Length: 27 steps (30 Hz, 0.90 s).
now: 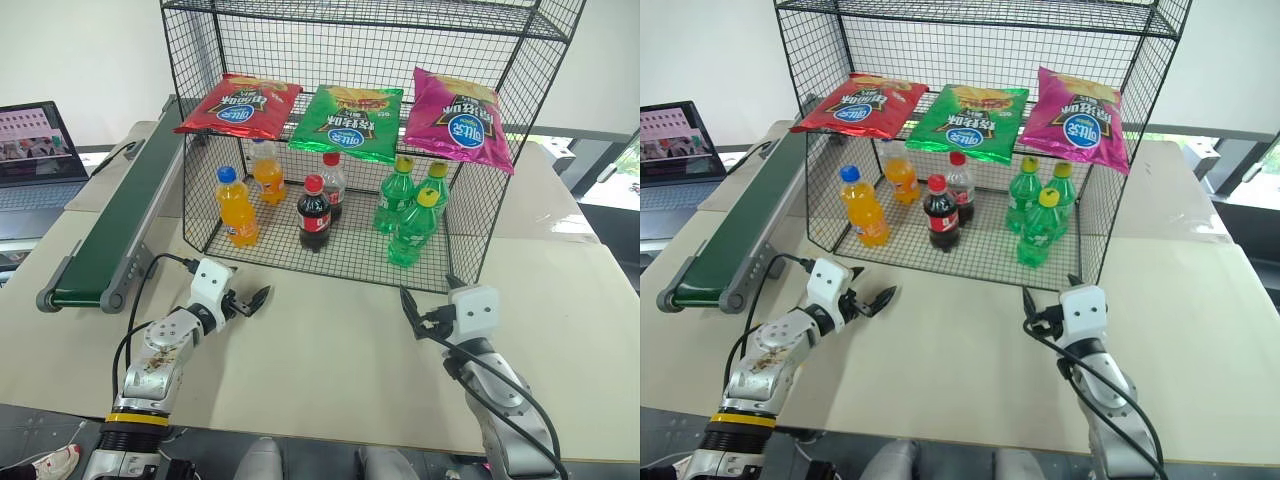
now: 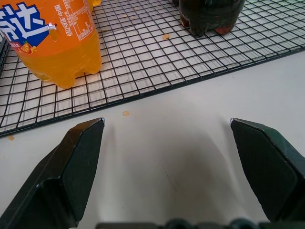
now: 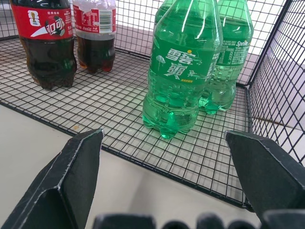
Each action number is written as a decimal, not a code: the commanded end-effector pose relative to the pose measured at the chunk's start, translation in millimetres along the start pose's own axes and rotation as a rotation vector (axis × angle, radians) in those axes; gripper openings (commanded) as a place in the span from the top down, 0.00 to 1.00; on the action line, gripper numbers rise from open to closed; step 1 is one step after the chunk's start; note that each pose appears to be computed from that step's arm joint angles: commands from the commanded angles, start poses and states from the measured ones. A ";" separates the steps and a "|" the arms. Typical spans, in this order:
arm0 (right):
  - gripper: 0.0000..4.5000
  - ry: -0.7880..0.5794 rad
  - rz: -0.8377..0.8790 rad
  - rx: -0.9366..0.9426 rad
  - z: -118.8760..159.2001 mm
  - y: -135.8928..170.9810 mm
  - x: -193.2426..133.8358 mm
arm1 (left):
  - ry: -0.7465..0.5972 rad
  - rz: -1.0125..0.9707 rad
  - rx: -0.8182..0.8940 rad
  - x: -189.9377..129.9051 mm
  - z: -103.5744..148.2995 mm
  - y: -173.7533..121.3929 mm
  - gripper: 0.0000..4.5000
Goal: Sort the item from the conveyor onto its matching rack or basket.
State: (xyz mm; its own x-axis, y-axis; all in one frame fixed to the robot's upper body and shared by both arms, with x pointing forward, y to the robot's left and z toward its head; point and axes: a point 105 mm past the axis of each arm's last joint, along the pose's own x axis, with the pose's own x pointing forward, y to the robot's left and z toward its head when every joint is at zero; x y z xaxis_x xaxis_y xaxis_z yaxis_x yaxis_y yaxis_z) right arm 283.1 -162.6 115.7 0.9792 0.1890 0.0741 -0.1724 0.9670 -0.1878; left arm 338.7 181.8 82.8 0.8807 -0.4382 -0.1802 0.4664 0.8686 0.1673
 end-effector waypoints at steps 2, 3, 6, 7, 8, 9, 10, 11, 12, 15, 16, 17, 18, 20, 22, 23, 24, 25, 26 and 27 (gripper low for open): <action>0.00 -0.076 0.006 -0.018 19.3 -0.3 -1.9 | -0.076 -0.006 0.013 -5.5 14.8 3.0 0.00; 0.00 -0.077 0.011 -0.020 19.5 0.0 -2.3 | -0.086 -0.006 0.025 -7.0 15.6 2.5 0.00; 0.00 -0.078 0.016 -0.023 20.1 0.6 -3.4 | -0.088 -0.008 0.045 -10.6 13.8 0.6 0.00; 0.00 -0.079 0.017 -0.023 20.6 0.6 -3.2 | -0.092 -0.005 0.031 -11.4 13.9 1.2 0.00; 0.00 -0.081 0.022 -0.023 21.2 1.5 -3.2 | -0.094 -0.006 0.034 -12.0 14.8 1.4 0.00; 0.00 -0.083 0.032 -0.022 21.7 3.2 -3.3 | -0.095 -0.001 0.029 -12.6 15.3 2.5 0.00; 0.00 -0.085 0.039 -0.021 21.9 4.5 -3.4 | -0.096 0.003 0.028 -13.0 15.6 3.1 0.00; 0.00 -0.088 0.043 -0.016 22.3 5.6 -3.2 | -0.096 0.005 0.033 -13.0 16.1 3.7 0.00; 0.00 -0.089 0.045 -0.013 22.6 6.3 -3.0 | -0.096 0.006 0.033 -12.9 16.3 4.2 0.00; 0.00 -0.093 0.044 -0.012 23.7 6.2 -2.0 | -0.099 0.007 0.029 -13.2 17.6 4.4 0.00; 0.00 -0.095 0.041 -0.011 24.1 5.7 -1.6 | -0.100 0.007 0.029 -13.4 17.9 4.4 0.00; 0.00 -0.096 0.039 -0.012 24.4 5.3 -1.1 | -0.102 0.006 0.026 -13.5 18.2 4.3 0.00; 0.00 -0.096 0.038 -0.012 24.6 5.2 -0.5 | -0.102 0.007 0.027 -13.5 18.5 4.6 0.00; 0.00 -0.096 0.036 -0.011 24.6 5.2 0.1 | -0.105 -0.002 0.033 -13.6 19.6 3.5 0.00; 0.00 -0.096 0.037 -0.008 24.1 6.1 0.7 | -0.104 -0.004 0.047 -13.4 20.3 3.5 0.00; 0.00 -0.096 0.039 -0.006 23.8 6.7 0.9 | -0.102 -0.004 0.048 -13.4 20.0 3.5 0.00; 0.00 -0.096 0.040 -0.005 23.6 7.1 0.9 | -0.101 -0.005 0.047 -13.4 19.8 3.6 0.00; 0.00 -0.096 0.040 -0.001 23.3 7.7 1.0 | -0.101 -0.006 0.039 -13.3 19.5 3.6 0.00; 0.00 -0.096 0.040 0.001 23.1 8.2 1.0 | -0.101 -0.008 0.034 -13.3 19.3 3.7 0.00; 0.00 -0.097 0.040 0.004 23.3 8.5 1.0 | -0.102 -0.011 0.031 -13.3 19.7 3.9 0.00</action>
State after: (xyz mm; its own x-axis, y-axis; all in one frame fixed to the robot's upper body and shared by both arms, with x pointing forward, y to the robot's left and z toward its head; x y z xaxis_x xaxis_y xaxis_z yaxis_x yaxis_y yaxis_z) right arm 281.7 -154.1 121.0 0.9682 0.2327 0.0914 -0.2134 0.9597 -0.1831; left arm 328.9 186.3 86.9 0.8769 -0.4590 -0.1424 0.4788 0.8602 0.1758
